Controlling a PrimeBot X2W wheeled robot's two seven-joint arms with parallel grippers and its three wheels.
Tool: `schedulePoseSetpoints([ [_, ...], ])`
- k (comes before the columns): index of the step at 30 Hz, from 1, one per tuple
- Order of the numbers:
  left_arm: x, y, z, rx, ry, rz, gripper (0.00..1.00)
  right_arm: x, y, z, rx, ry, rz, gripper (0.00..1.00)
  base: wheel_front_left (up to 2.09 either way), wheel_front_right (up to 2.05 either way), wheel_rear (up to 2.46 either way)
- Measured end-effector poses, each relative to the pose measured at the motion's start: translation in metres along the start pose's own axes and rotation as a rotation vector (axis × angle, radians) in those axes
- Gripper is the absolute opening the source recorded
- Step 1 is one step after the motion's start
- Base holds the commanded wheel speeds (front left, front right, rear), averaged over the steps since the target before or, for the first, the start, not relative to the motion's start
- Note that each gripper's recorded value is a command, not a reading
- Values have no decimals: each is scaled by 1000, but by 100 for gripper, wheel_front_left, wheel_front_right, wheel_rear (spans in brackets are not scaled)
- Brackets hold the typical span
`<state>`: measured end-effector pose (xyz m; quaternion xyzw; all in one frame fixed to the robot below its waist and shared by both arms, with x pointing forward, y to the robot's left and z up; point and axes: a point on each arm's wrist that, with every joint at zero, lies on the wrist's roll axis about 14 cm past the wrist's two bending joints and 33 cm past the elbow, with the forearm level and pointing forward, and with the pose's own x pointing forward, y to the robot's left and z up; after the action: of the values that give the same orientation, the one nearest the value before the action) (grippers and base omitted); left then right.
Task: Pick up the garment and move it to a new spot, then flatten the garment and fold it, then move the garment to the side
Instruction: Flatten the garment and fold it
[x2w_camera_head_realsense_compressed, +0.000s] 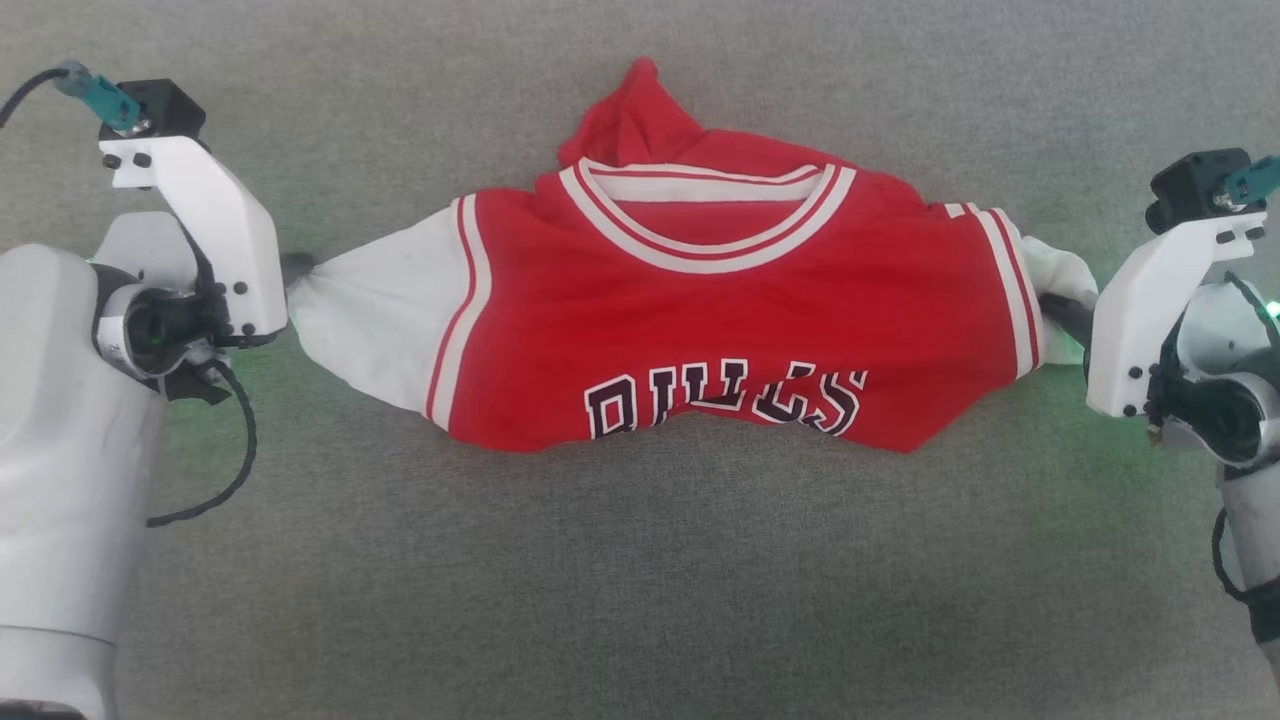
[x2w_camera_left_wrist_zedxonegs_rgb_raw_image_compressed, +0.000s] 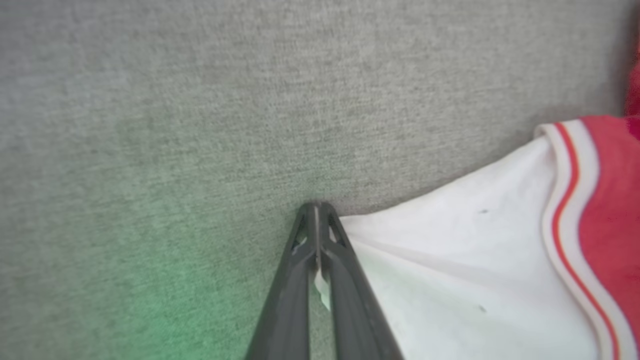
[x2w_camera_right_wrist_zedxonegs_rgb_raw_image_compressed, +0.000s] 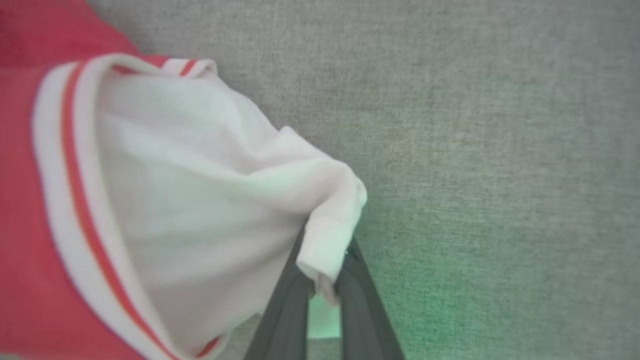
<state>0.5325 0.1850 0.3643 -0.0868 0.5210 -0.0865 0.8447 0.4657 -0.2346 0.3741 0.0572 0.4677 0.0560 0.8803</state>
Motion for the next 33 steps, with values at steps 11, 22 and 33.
schedulePoseSetpoints([
  [11,-77,-17,61,66,-236,5,0,-66,31,93,-80,-275,63,0,0,0,0],
  [22,-247,-62,148,201,-661,21,0,-206,98,201,-268,-741,159,0,0,0,0],
  [33,-365,-86,173,253,-928,61,0,-301,145,246,-390,-1011,199,0,0,0,0],
])
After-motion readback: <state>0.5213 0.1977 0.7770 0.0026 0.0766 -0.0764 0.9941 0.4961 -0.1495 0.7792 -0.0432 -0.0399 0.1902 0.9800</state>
